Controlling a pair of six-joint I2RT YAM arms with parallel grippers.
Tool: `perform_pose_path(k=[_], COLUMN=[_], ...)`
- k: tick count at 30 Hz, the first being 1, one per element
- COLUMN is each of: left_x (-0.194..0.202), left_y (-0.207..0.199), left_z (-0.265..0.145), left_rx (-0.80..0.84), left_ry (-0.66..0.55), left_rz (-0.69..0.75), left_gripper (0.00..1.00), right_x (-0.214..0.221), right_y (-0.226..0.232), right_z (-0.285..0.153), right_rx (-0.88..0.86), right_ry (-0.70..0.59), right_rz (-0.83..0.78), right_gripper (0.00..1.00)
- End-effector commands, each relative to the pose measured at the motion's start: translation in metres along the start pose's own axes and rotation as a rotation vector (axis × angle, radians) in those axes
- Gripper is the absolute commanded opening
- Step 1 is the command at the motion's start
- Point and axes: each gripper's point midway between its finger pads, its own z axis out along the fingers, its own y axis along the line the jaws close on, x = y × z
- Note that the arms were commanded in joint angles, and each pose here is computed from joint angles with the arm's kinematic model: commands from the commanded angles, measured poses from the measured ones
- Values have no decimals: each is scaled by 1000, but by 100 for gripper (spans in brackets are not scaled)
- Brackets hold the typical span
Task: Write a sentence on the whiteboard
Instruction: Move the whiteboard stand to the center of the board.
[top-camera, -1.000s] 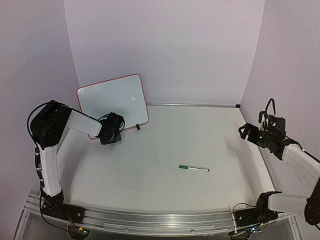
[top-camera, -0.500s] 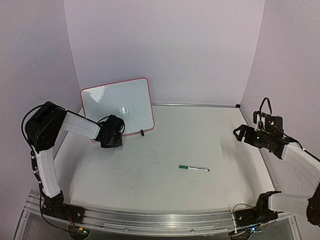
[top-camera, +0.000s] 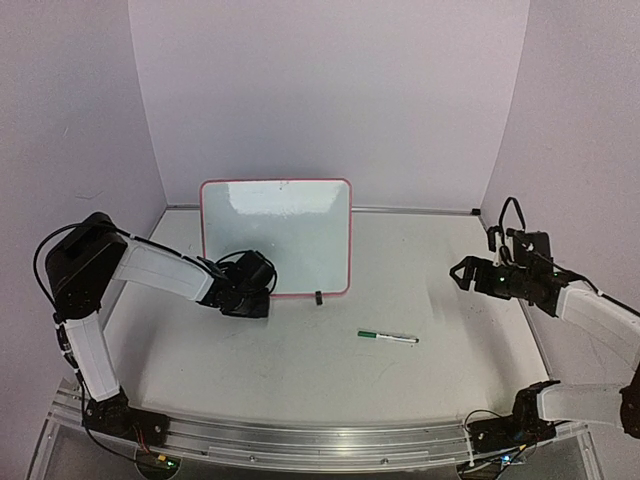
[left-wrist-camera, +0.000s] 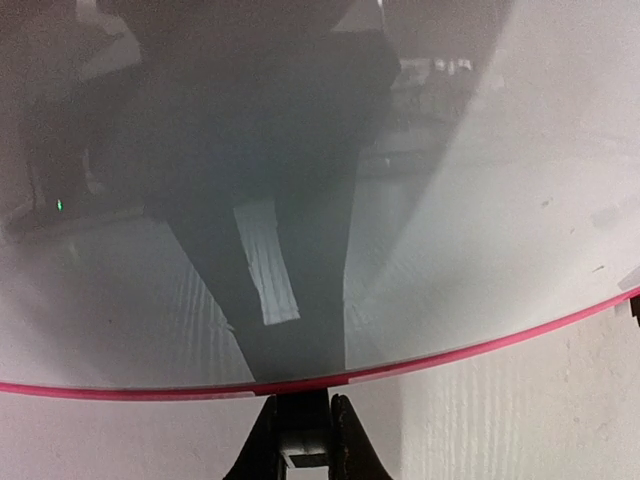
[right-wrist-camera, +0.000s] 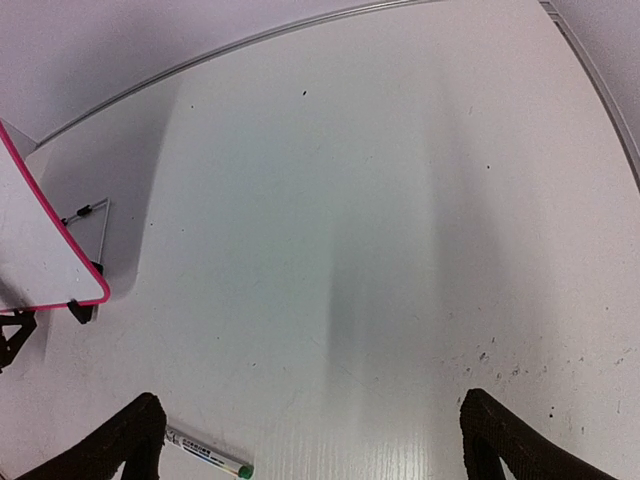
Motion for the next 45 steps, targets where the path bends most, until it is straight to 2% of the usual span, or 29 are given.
perform_pose_path(k=[1,9,23,26,30,36,41,45], left_x=[7,39,52,50,49,50,45,42], left_y=[-29,-38,-58,-59,-65,-61,-54,-52], left_z=[-32,-51,-70,-74,-80,-90,-104,-114], left_rx=[89,36,44,60,104,123,134,144], left_ry=[-16,6,-26,-26,-14,-9,-20,-18], left_rz=[-25,-87,-179,-166,-131,-110,-97,-80], left_gripper=[0,0,1,9,31,52,64,69], right_x=[-15,-8,0,1,5,8,8,8], right_y=[10,18,16,15,14,19,21,20], right_z=[-2,1,-2,-3,-4,-6,-12,-15], right_rx=[-6,-20,-5,-6,-3,-38,-46,-38], right_ry=[-38,-24,-30,-33,-29,-20,-25,-23], right_rz=[-8,-9,21,25,36,55,70,76], right_gripper=[98,98,98,98,98,98,98,98])
